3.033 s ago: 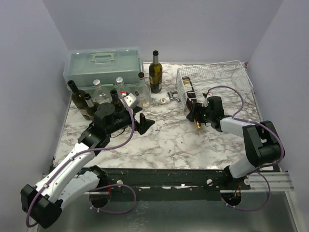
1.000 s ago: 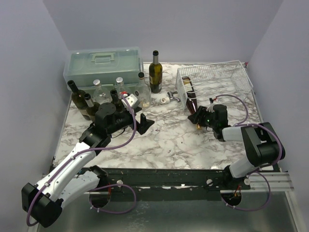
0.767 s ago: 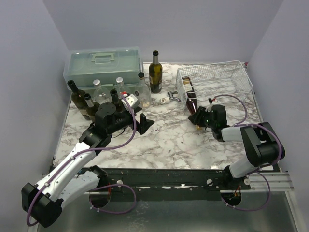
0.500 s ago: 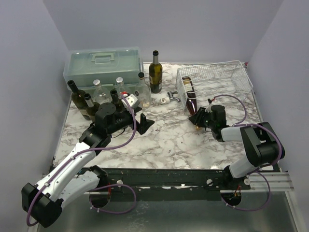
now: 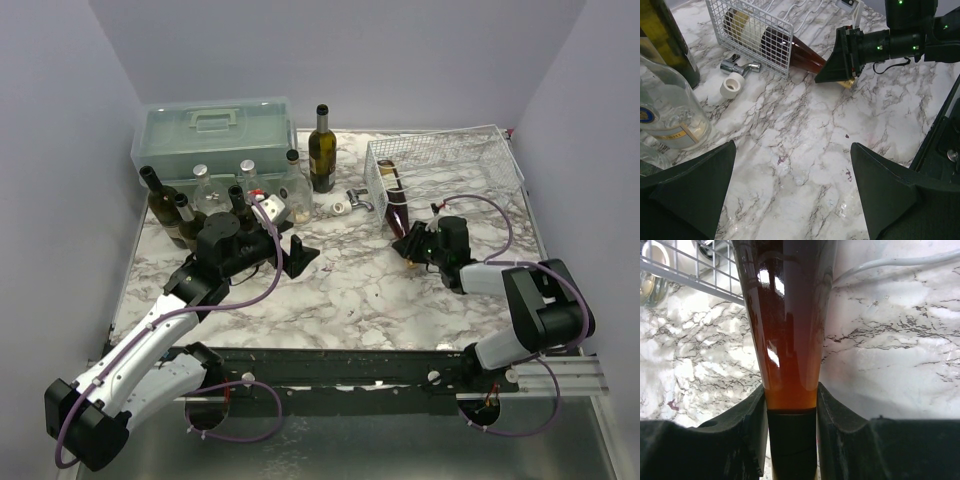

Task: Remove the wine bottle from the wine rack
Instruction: Pick up the wine bottle from the wine rack.

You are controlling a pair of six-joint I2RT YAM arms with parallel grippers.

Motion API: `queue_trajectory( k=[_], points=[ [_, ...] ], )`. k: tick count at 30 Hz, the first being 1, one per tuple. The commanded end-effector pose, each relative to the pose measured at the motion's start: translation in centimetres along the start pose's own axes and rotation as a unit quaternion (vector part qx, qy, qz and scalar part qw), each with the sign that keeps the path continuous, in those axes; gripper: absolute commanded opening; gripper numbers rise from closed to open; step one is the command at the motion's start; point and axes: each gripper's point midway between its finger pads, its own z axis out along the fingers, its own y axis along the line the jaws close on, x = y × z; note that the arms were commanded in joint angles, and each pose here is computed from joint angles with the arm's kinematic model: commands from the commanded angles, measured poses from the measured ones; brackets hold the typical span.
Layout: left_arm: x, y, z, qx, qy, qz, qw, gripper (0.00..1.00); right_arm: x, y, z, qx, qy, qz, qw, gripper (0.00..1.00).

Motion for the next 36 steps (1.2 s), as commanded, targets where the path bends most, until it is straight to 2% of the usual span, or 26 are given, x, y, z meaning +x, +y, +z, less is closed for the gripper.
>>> queue_trajectory(
  k=[1,20,36],
  points=[
    [-0.1,0.4,-0.4,-0.01,-0.008,0.012,1.0,0.99,-2.2,2.1,-0.9,-0.032,-0.026,-0.016,0.999,0.0],
    [0.1,0.4,-0.3,-0.009,-0.004,0.012,1.0,0.99,-3.7,3.5,-2.9,-0.058,-0.02,-0.031,0.998,0.0],
    [0.5,0.4,0.0,-0.006,0.003,0.01,1.0,0.99,-3.7,3.6,-5.4,-0.047,0.011,-0.043,0.998,0.0]
  ],
)
